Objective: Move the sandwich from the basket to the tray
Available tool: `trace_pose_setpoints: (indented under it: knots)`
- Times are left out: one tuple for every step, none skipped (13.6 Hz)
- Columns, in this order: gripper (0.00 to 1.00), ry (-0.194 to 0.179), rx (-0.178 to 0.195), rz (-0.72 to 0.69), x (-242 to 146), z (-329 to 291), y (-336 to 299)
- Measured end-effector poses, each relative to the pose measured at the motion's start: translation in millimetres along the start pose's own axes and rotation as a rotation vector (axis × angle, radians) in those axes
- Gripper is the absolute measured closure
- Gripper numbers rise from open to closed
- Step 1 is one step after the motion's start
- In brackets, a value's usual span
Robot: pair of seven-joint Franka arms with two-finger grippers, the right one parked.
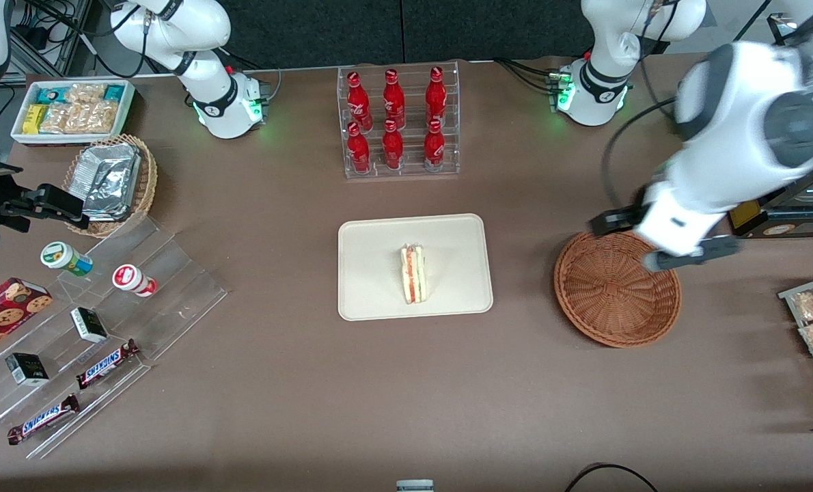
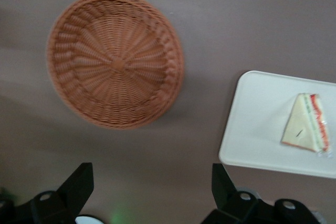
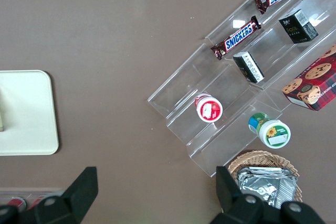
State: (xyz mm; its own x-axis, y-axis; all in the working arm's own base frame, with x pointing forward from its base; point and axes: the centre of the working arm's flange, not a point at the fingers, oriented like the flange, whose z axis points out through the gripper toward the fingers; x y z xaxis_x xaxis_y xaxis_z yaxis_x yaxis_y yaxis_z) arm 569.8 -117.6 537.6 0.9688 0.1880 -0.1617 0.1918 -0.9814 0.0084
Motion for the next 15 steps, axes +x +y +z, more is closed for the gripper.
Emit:
trace_pose_setpoints:
  knots:
    - [0.0, -0.003, -0.005, 0.012, 2.5, -8.4, -24.0]
    - [0.0, -0.006, -0.01, 0.027, 3.7, -15.8, -44.7]
    - [0.0, -0.013, -0.013, 0.042, 3.7, -21.4, -60.8]
    - [0.0, -0.015, -0.017, 0.054, 3.6, -26.6, -73.2]
    - [0.0, -0.011, -0.022, 0.065, 3.6, -32.5, -83.7]
    - [0.0, -0.008, -0.019, 0.071, 2.4, -38.8, -93.6]
    - [0.0, -0.01, 0.0, 0.076, -0.9, -44.7, -102.0]
    - [0.0, -0.016, 0.026, 0.081, -6.7, -52.0, -108.5]
    - [0.0, -0.022, 0.045, 0.097, -14.0, -59.7, -113.0]
    - [0.0, -0.032, 0.065, 0.123, -21.4, -66.7, -118.2]
    - [0.0, -0.041, 0.082, 0.14, -27.3, -71.7, -125.5]
    - [0.0, -0.04, 0.085, 0.149, -30.9, -76.2, -132.5]
    - [0.0, -0.036, 0.084, 0.156, -33.1, -79.3, -136.0]
    - [0.0, -0.034, 0.085, 0.159, -34.2, -80.6, -136.3]
    - [0.0, -0.034, 0.087, 0.164, -34.7, -80.6, -133.5]
